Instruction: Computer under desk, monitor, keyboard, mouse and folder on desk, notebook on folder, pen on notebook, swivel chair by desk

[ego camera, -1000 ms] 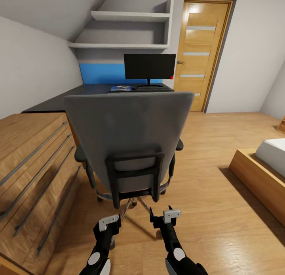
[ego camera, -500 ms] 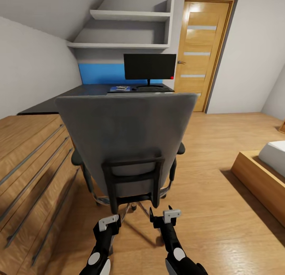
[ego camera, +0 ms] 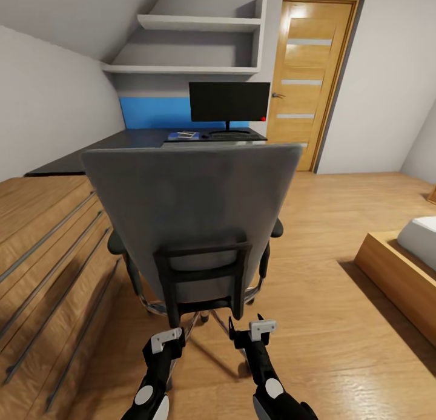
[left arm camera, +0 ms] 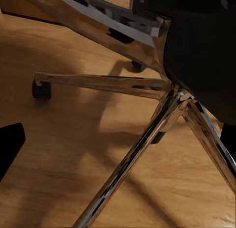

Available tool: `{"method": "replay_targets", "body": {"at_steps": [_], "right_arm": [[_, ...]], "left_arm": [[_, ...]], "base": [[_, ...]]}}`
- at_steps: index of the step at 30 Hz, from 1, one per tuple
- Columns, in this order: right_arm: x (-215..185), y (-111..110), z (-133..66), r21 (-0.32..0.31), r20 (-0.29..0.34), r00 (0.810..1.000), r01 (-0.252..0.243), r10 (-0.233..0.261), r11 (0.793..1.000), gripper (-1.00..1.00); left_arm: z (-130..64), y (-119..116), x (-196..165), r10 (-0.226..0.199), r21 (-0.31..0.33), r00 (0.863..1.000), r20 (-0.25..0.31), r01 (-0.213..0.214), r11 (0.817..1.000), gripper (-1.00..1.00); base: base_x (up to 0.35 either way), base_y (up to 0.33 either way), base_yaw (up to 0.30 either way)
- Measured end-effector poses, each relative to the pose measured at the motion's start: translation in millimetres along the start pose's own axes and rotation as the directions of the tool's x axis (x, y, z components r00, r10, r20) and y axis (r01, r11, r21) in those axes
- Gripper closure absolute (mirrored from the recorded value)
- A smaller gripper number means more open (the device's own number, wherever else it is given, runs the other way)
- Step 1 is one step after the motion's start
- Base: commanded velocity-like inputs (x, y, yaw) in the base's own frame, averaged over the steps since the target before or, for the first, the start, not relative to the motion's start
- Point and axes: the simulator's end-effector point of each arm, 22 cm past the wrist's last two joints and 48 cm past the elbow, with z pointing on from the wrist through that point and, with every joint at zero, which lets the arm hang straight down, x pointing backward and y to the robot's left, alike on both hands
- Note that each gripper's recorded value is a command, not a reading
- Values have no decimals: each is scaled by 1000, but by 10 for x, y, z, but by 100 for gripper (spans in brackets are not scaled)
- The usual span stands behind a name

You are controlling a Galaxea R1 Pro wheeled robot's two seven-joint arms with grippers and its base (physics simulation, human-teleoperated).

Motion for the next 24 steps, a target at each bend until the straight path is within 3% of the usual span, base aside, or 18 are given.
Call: {"method": "replay_targets", "body": {"at_steps": [12, 24], "right_arm": [[1, -3, 0, 1, 0, 1000, -2, 2, 1000, -100], [1, -6, 1, 2, 0, 1000, -3, 3, 1000, -100]], "left_arm": [[0, 3, 1, -2, -1, 1000, 0, 2, 1000, -100], [1, 3, -1, 0, -1, 1000, 1, 0, 1000, -100]], "base": [[238, 0, 0], [118, -12, 0]]}}
